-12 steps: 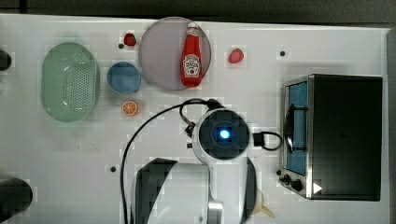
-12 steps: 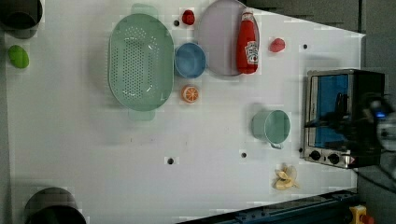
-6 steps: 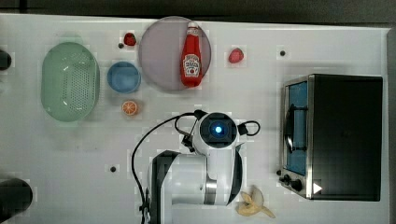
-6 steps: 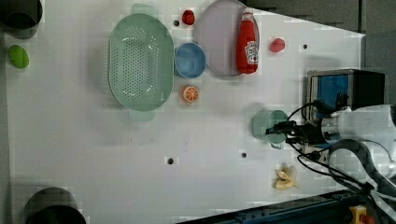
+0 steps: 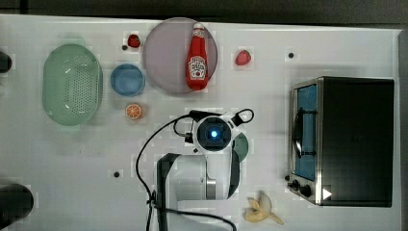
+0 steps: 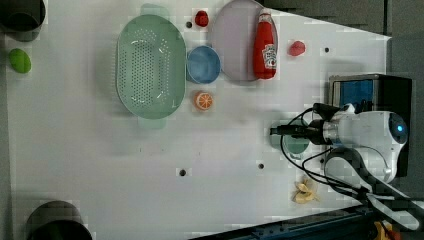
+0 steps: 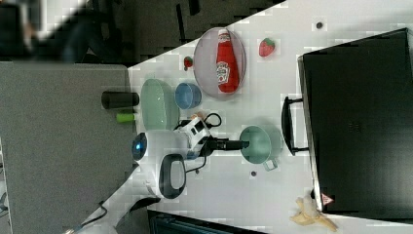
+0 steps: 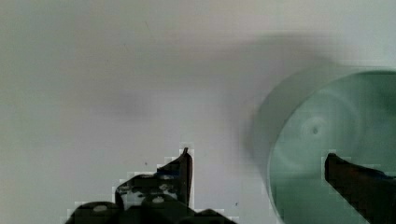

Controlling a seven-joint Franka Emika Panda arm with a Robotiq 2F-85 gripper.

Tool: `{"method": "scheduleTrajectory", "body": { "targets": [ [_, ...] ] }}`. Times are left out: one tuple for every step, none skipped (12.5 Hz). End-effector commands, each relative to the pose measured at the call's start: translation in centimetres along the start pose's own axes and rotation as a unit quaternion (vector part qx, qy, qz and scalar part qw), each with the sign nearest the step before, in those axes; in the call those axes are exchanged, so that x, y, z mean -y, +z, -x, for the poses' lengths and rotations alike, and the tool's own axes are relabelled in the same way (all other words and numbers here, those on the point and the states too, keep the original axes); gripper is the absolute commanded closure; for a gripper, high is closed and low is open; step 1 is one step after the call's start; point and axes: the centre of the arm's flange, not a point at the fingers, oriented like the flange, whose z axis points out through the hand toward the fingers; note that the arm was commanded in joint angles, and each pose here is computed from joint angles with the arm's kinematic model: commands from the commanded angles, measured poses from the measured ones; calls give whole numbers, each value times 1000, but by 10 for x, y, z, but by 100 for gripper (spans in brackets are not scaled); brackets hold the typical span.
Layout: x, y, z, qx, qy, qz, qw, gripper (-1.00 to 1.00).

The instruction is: Drag mug right to left.

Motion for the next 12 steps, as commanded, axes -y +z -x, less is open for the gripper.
{"method": "scheduleTrajectory", "body": {
  "targets": [
    [5,15,-1,-15,-62,11,998,-43],
    [4,19,-1,-11,-61,11,998,-18],
    [2,23,0,-6,-59,11,998,5],
    [1,24,0,-7,-58,11,998,28],
    [1,23,-1,-12,-58,10,998,51],
    [2,23,-1,-13,-59,10,998,65],
    [5,23,-1,-14,-62,10,998,65],
    [9,23,-1,-14,-66,9,998,65],
    [17,23,0,-14,-72,8,997,65],
    [27,22,1,-15,-78,7,997,65],
    [38,21,2,-15,-84,5,996,65],
    [49,21,4,-16,-85,4,996,65]
  ]
}}
